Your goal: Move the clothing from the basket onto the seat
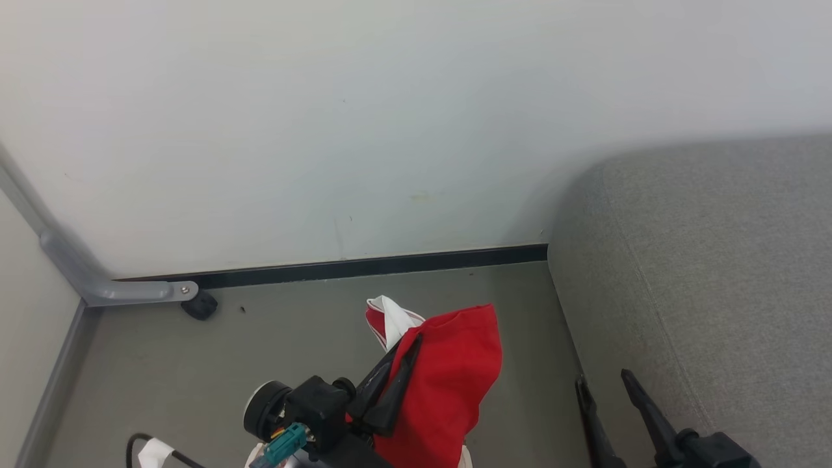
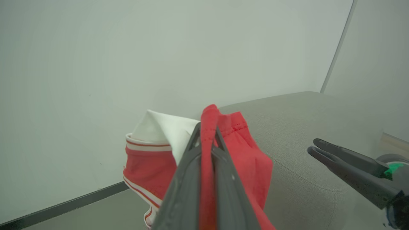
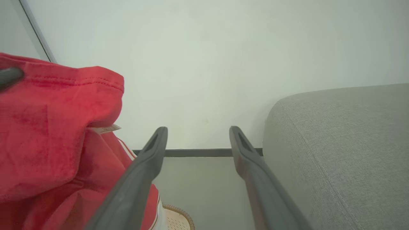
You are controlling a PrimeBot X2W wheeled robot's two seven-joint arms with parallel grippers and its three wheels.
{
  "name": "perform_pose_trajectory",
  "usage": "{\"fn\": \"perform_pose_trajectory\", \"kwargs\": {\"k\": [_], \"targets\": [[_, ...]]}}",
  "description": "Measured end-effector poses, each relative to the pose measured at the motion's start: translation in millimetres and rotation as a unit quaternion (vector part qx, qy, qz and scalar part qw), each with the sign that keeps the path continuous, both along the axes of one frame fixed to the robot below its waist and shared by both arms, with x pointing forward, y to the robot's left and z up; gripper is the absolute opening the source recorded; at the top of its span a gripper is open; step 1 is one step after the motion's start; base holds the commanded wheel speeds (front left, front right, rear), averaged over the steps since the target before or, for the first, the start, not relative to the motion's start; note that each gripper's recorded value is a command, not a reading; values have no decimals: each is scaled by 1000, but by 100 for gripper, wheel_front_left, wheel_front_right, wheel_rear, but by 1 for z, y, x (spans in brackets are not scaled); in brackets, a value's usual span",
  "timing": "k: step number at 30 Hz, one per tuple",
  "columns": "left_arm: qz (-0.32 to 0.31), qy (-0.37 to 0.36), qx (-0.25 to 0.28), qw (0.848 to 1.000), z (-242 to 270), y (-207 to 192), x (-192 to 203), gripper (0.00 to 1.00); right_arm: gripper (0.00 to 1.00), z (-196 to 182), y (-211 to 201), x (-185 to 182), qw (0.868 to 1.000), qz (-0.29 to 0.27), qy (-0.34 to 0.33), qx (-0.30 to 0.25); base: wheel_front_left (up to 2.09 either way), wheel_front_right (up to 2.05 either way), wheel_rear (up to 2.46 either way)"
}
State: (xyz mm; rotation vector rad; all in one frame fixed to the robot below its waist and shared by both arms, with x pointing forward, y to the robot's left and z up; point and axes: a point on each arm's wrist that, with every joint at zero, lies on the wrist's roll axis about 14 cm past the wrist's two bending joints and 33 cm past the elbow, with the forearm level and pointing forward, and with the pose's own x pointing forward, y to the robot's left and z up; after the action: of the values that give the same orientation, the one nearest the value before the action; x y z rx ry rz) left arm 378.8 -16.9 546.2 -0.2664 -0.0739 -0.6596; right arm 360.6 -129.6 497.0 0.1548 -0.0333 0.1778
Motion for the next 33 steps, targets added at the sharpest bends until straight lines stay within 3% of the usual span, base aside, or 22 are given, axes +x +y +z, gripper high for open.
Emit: {"fn": "perform_pose_trajectory", "kwargs": {"k": [14, 21, 33], "targets": [[6, -4, 5, 1000, 8, 4, 4, 0, 100, 1, 79, -14, 992, 128, 4, 17, 0, 0, 0], [14, -6, 2, 1000, 12, 8, 6, 0, 100, -5, 121, -20, 979, 201, 18, 8, 0, 0, 0], [14, -6, 6, 1000, 14, 8, 4, 0, 100, 6, 159, -6, 962, 271, 10, -17, 0, 0, 0]]}}
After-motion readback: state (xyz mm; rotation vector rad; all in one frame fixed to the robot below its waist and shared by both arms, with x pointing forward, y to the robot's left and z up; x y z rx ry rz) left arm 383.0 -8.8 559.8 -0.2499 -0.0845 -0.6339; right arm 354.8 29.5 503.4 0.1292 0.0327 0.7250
